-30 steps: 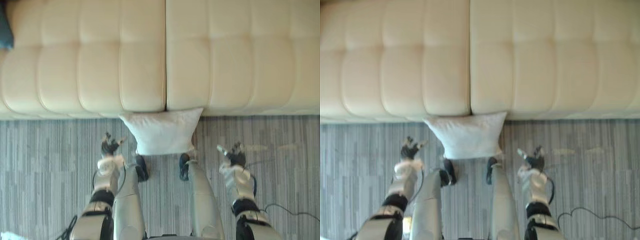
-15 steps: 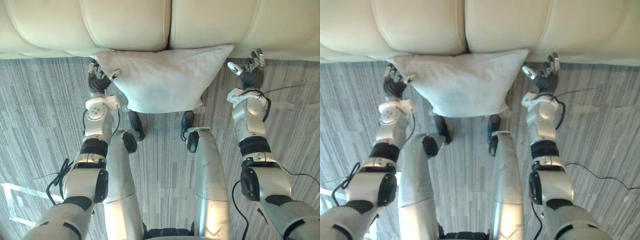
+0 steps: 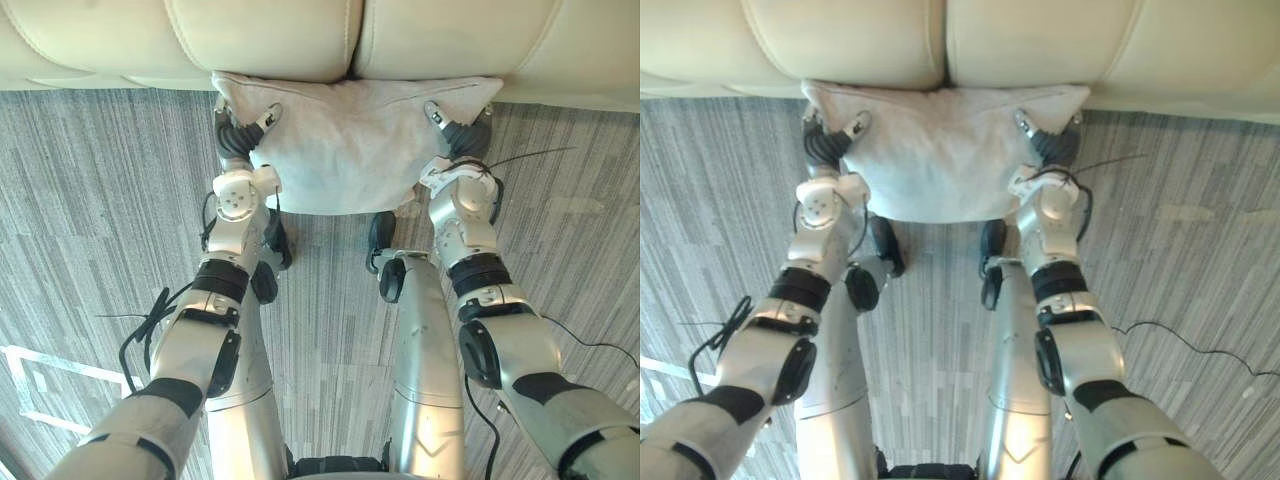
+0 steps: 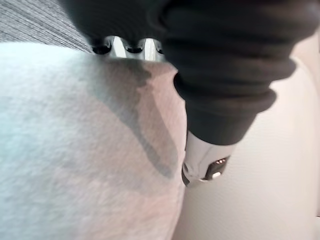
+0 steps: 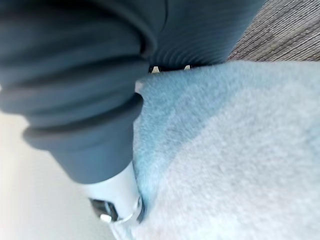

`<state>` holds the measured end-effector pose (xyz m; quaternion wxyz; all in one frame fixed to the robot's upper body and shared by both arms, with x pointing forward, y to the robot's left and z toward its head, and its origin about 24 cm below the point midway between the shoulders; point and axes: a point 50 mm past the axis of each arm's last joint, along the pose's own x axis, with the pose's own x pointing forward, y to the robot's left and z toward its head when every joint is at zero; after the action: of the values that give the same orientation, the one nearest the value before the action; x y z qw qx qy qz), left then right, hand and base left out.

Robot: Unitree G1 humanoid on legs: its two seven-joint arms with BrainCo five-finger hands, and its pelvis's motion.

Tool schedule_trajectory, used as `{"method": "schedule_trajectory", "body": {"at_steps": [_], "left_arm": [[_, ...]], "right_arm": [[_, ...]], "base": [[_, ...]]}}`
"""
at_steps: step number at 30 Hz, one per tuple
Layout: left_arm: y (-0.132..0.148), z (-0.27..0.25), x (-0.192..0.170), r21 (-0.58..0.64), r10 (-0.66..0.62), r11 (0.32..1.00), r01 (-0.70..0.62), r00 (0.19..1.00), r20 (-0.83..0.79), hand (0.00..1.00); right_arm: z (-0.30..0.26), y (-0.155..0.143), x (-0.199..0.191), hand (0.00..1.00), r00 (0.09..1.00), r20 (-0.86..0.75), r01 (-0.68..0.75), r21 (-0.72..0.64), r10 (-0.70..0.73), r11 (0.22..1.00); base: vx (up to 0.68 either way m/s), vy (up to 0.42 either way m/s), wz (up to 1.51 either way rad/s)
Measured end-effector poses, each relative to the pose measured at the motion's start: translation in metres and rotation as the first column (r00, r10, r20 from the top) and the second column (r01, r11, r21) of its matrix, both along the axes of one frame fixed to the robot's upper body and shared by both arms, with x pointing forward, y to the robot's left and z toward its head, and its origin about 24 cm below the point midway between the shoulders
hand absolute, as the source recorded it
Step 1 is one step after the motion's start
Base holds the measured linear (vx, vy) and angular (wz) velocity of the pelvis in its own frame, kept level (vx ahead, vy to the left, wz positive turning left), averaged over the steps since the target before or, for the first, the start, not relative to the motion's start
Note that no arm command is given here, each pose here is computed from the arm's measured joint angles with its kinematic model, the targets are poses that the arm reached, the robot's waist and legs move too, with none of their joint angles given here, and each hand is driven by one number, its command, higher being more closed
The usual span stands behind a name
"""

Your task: Pick up cushions and gather them together orderly.

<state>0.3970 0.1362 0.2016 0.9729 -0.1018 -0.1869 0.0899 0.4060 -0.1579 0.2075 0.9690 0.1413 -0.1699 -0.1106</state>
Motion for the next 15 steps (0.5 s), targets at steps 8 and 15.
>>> {"method": "schedule_trajectory", "body": {"at_steps": [8, 15], "left_arm": [[-0.016, -0.015, -0.016, 0.008, -0.056, 0.998, 0.056, 0.998, 0.022, 1.00], [-0.044, -0.029, -0.044, -0.028, -0.172, 0.984, 0.175, 0.980, 0.095, 1.00]], "right_arm": [[-0.033, -0.005, -0.010, 1.00, 0.998, -0.061, -0.002, -0.036, 0.000, 0.999], [-0.072, -0.017, -0.039, 1.00, 0.996, -0.085, 0.029, -0.010, -0.030, 1.000]], "base": [[-0.03, -0.004, -0.08], [0.07, -0.036, -0.10]]}}
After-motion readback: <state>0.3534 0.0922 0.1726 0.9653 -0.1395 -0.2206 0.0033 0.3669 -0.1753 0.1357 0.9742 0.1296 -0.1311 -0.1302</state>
